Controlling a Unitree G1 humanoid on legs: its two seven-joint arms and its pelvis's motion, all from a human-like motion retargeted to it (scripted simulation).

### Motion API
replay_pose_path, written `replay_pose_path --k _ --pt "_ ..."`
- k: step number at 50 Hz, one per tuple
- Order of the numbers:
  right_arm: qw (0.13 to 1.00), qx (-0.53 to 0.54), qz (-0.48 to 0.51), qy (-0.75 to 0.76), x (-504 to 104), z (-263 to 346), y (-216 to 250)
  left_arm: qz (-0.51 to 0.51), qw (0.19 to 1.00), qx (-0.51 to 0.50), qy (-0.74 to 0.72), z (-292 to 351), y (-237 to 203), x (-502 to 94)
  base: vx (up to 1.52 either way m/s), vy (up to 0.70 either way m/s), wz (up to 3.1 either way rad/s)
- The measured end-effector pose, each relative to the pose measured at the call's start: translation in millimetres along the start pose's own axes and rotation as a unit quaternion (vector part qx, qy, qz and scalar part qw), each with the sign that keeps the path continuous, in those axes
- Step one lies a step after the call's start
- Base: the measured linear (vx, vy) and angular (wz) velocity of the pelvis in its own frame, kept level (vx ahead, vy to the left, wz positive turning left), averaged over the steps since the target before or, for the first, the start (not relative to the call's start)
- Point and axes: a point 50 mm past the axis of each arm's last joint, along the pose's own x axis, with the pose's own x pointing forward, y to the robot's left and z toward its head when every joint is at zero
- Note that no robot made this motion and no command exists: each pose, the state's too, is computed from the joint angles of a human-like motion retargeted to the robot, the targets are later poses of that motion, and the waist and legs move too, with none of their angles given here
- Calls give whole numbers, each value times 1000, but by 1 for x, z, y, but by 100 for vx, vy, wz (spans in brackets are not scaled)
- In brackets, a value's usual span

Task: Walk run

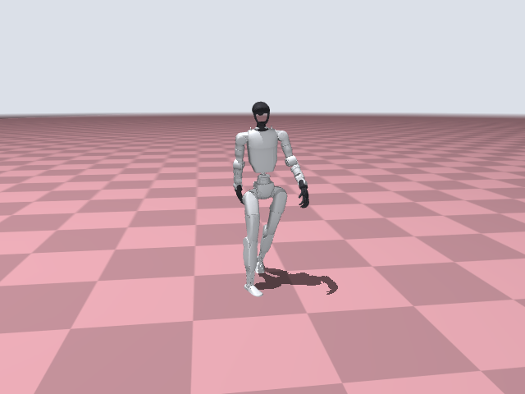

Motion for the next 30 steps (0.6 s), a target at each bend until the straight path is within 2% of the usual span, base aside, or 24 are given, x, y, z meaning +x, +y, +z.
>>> replay_pose_path --k 5,8,10,14,22,26,30 --pt "997 9 -76 -3 -7 12 -31 -68 979 -87 172 -66 -78 -27 85 -39 185" --pt "993 18 -114 -31 -15 40 -56 -114 913 -197 338 -109 -122 -70 62 -32 178" --pt "988 16 -141 -67 -24 68 -72 -144 871 -259 393 -132 -141 -99 51 -28 96" --pt "968 -11 -192 -165 -47 120 -102 -192 832 -278 440 -158 -181 -153 55 -24 23" --pt "893 -2 -318 -317 -103 182 -147 -253 791 -228 507 -188 -210 -229 51 -13 89" --pt "896 8 -304 -324 -107 187 -149 -248 750 -243 562 -195 -214 -254 66 -7 150" --pt "908 -1 -275 -315 -95 180 -137 -219 726 -300 578 -189 -226 -257 71 -7 58"
